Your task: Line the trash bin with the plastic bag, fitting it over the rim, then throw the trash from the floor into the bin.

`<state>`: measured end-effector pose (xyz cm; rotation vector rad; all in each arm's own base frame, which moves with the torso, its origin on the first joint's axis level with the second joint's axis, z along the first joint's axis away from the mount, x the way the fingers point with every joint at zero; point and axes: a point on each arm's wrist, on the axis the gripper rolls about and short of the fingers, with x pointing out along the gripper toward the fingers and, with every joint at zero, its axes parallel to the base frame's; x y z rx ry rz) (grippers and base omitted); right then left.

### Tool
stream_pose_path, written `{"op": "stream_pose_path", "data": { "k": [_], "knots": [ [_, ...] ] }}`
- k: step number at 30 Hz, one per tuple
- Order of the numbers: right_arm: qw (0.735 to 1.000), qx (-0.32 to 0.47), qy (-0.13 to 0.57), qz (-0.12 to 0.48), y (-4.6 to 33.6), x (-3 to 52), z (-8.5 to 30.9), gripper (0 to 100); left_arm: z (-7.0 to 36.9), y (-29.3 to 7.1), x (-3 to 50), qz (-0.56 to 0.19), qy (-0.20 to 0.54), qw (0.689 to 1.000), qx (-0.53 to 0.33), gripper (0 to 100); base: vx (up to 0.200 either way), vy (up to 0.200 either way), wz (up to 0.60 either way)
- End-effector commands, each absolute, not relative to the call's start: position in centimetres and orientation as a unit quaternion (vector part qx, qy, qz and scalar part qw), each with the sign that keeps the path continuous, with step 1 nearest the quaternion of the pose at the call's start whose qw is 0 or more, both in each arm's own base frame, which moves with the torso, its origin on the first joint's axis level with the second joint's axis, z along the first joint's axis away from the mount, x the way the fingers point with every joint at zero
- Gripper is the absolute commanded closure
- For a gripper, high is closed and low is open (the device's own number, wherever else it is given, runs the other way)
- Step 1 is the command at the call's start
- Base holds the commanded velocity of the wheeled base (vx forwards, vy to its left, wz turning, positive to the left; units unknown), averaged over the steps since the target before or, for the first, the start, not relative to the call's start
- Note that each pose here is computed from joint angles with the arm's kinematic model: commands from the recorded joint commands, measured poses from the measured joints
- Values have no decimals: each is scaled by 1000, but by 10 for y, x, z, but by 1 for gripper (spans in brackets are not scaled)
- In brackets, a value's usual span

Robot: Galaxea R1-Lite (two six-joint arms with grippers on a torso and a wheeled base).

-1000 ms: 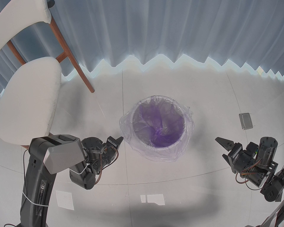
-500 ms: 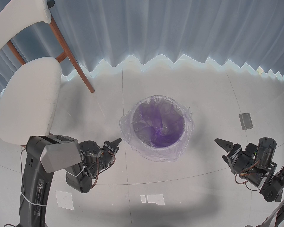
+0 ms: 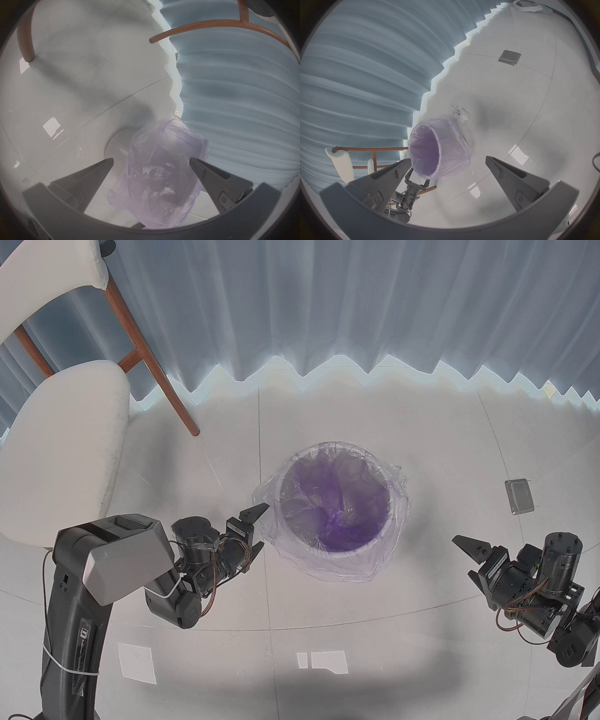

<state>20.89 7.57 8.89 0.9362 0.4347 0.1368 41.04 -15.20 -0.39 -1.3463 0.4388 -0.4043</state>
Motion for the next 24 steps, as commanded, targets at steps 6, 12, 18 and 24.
{"op": "stream_pose_path", "data": {
  "k": [6, 12, 18, 24],
  "knots": [
    [867, 445, 217, 61, 76, 209, 84, 0, -16, -163, 430, -182, 213, 737, -615, 100, 0, 0, 0],
    [868, 444, 214, 63, 77, 211, 85, 0, -15, -158, 431, -180, 205, 742, -613, 100, 0, 0, 0],
    [867, 444, 215, 63, 76, 208, 85, 0, -21, -151, 433, -177, 200, 771, -579, 100, 0, 0, 0],
    [868, 444, 213, 63, 76, 209, 86, 0, -43, -153, 431, -169, 210, 798, -539, 100, 0, 0, 0]
  ]
}}
